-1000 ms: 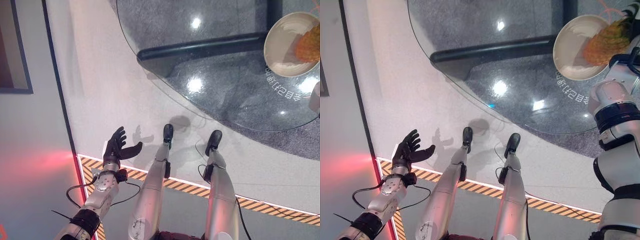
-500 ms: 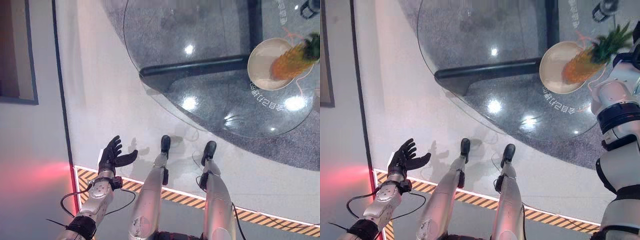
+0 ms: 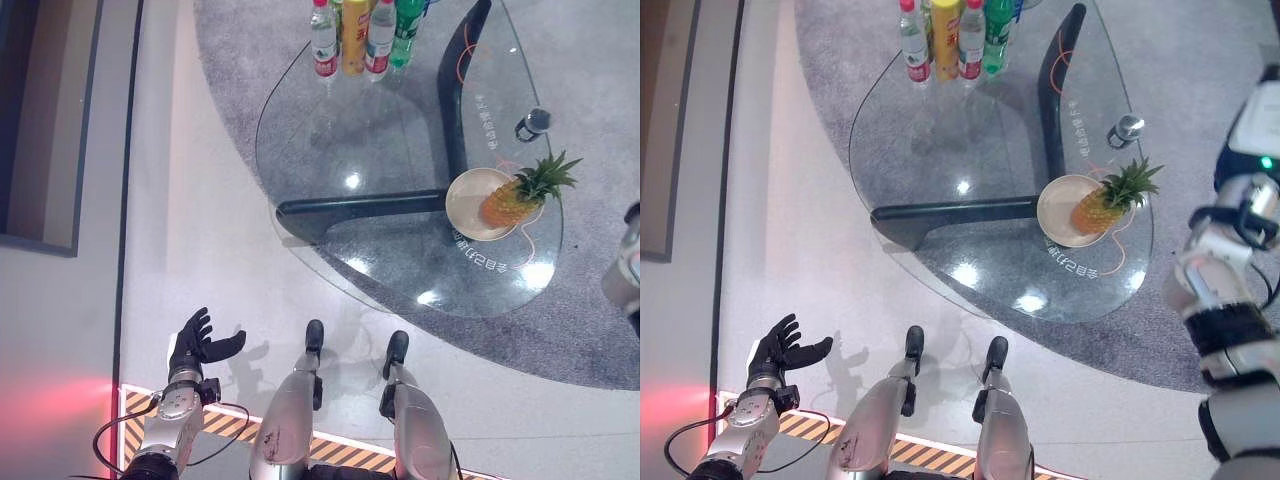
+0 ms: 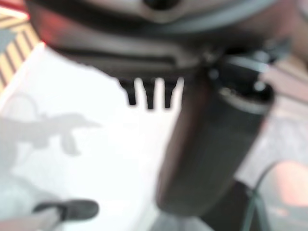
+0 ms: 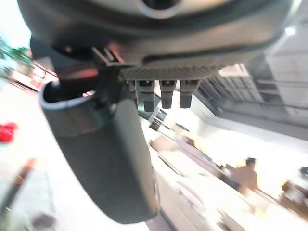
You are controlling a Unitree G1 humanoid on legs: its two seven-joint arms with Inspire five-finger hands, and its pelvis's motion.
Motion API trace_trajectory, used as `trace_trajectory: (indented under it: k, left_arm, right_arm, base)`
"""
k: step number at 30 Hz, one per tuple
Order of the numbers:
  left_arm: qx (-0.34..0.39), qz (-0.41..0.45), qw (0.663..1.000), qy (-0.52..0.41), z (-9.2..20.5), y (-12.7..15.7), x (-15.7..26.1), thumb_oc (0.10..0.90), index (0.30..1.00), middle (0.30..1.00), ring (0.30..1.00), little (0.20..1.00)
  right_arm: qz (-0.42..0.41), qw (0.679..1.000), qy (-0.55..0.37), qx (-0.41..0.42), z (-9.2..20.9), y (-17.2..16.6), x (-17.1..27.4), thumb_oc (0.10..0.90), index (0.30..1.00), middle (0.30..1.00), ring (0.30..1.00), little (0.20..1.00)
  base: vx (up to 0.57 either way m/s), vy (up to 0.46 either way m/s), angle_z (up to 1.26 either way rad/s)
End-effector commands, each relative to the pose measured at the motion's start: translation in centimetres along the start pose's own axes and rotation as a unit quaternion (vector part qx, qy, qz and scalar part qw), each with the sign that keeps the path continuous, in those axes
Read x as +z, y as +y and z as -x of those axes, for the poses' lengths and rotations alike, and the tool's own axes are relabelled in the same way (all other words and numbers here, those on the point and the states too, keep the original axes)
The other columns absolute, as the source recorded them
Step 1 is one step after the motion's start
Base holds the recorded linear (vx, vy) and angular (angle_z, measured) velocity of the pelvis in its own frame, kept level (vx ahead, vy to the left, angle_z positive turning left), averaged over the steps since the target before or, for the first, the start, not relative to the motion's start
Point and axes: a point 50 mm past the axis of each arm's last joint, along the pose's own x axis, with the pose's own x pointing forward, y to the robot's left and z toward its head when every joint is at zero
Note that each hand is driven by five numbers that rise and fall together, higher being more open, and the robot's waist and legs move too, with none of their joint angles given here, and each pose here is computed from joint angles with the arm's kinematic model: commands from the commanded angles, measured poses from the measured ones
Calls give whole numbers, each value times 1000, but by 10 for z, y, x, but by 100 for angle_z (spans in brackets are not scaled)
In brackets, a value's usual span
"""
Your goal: Pick up the fruit to the plate
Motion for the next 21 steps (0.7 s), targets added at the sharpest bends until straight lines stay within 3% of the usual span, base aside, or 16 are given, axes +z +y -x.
trace_trajectory:
  k: [1, 4, 6, 8, 10, 11, 14, 16, 17, 18, 19, 20, 21]
  left_arm:
    - [16, -30, 998, 45, 14, 11, -35, 800, 900, 900, 900, 900]
    - [20, -34, 996, 78, 20, 11, -51, 800, 900, 900, 900, 900]
    - [24, -38, 992, 121, 28, 11, -70, 800, 900, 900, 900, 900]
    - [24, -38, 990, 132, 30, 11, -74, 800, 900, 900, 900, 900]
    - [33, -47, 983, 174, 40, 7, -94, 800, 900, 900, 900, 900]
    - [33, -48, 983, 174, 40, 7, -94, 800, 900, 900, 900, 900]
    - [41, -49, 976, 207, 48, 7, -107, 800, 900, 900, 900, 900]
    - [51, -47, 970, 232, 50, 10, -114, 800, 900, 900, 900, 900]
    - [52, -46, 969, 235, 50, 10, -115, 800, 900, 900, 900, 900]
    - [58, -38, 966, 249, 51, 10, -117, 800, 900, 900, 900, 900]
    - [60, -37, 965, 252, 51, 11, -119, 800, 900, 900, 900, 900]
    - [63, -32, 962, 264, 53, 13, -123, 800, 900, 900, 900, 900]
    - [65, -28, 960, 271, 54, 13, -125, 800, 900, 900, 900, 900]
  right_arm:
    - [-4, 999, 14, -42, -3, -8, -16, 800, 900, 900, 900, 900]
    - [-34, 999, 17, 2, 15, 17, -18, 800, 900, 900, 900, 900]
    - [-82, 993, 30, 78, 43, 50, -20, 800, 900, 900, 900, 900]
    - [-90, 991, 33, 96, 50, 57, -20, 800, 900, 900, 900, 900]
    - [-159, 966, 55, 196, 91, 94, -19, 800, 900, 900, 900, 900]
    - [-160, 966, 56, 197, 91, 95, -19, 800, 900, 900, 900, 900]
    - [-241, 913, 82, 320, 138, 128, -9, 800, 900, 900, 900, 900]
    - [-282, 855, 109, 422, 184, 155, -5, 800, 900, 900, 900, 900]
    - [-286, 847, 113, 434, 191, 158, -4, 800, 900, 900, 900, 900]
    - [-314, 803, 129, 490, 221, 169, 2, 800, 900, 900, 900, 900]
    - [-318, 796, 132, 499, 227, 171, 3, 800, 900, 900, 900, 900]
    - [-342, 751, 191, 532, 253, 180, 2, 800, 900, 900, 900, 900]
    - [-352, 727, 213, 549, 268, 185, 1, 800, 900, 900, 900, 900]
  base:
    - [102, -38, -8]
    - [85, -25, -10]
    - [103, -18, -19]
    - [77, -4, -8]
    - [108, -8, -1]
    - [88, -3, 1]
    - [63, -6, -4]
    - [46, -17, -2]
    - [40, -14, 0]
    - [34, -9, 0]
    - [44, -21, 0]
    - [37, -21, 0]
    - [44, -25, 1]
